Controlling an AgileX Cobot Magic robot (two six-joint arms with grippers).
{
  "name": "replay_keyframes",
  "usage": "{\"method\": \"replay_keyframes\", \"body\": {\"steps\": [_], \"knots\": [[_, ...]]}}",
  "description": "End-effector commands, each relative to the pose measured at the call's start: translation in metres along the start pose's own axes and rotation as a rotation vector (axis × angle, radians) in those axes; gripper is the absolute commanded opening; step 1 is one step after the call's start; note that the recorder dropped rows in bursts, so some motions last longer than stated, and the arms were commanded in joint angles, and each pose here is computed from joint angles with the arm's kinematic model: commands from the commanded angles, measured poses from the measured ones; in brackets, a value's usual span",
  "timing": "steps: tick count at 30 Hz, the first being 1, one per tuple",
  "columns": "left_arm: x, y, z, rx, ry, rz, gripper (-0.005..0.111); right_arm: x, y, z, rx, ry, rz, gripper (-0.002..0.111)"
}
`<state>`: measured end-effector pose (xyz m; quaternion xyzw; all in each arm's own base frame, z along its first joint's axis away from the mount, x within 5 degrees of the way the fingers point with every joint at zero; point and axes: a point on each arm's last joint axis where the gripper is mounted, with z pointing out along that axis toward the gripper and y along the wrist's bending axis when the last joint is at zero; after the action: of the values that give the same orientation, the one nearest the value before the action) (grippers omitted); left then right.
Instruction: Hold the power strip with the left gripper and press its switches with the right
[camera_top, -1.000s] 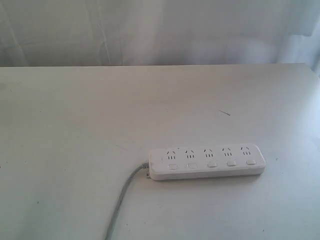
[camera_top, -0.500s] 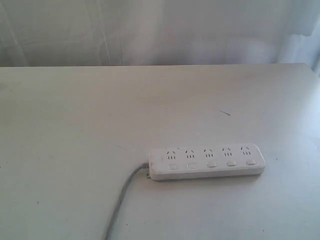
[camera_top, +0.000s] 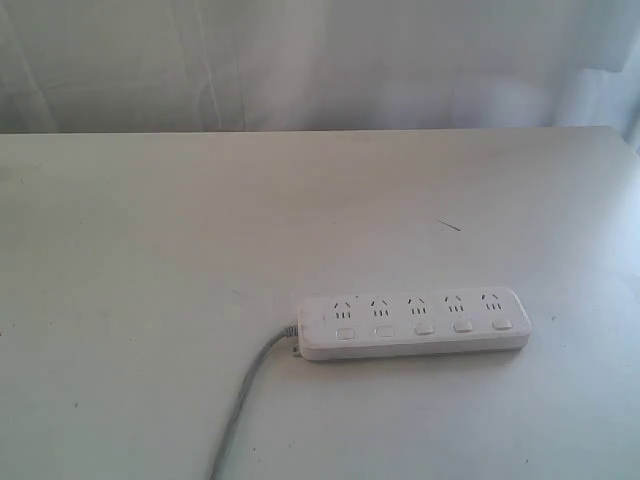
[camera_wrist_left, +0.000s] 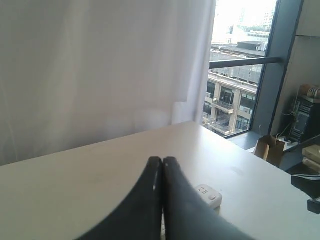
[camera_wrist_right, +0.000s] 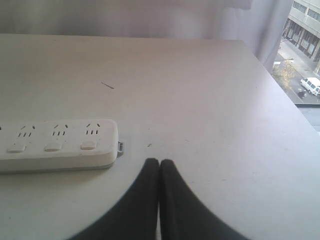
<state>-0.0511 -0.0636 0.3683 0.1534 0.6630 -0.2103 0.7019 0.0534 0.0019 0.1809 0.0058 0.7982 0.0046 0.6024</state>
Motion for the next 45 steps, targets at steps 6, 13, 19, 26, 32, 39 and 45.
{"method": "replay_keyframes", "body": {"steps": [6,13,19,26,32,39,45], "knots": [[-0.018,0.006,-0.002,-0.061,-0.181,-0.034,0.0,-0.001,0.0,0.0,0.006,-0.015,0.003,0.0],[-0.058,0.027,-0.02,-0.282,-0.652,-0.076,0.0,-0.001,0.0,0.0,0.006,-0.017,0.003,0.0],[-0.082,0.028,0.026,-0.148,-0.245,0.152,0.0,-0.001,0.0,0.0,0.006,-0.017,0.003,0.0],[-0.125,0.019,0.072,0.276,-0.014,0.474,0.0,-0.001,0.0,0.0,0.006,-0.017,0.003,0.0],[-0.136,0.047,0.102,0.243,0.233,0.459,0.0,-0.001,0.0,0.0,0.006,-0.017,0.003,0.0],[-0.13,0.057,0.123,0.351,0.284,0.291,0.0,-0.001,0.0,0.0,0.006,-0.017,0.003,0.0],[-0.137,0.054,0.127,0.382,0.21,0.171,0.0,-0.001,0.0,0.0,0.006,-0.017,0.003,0.0]]}}
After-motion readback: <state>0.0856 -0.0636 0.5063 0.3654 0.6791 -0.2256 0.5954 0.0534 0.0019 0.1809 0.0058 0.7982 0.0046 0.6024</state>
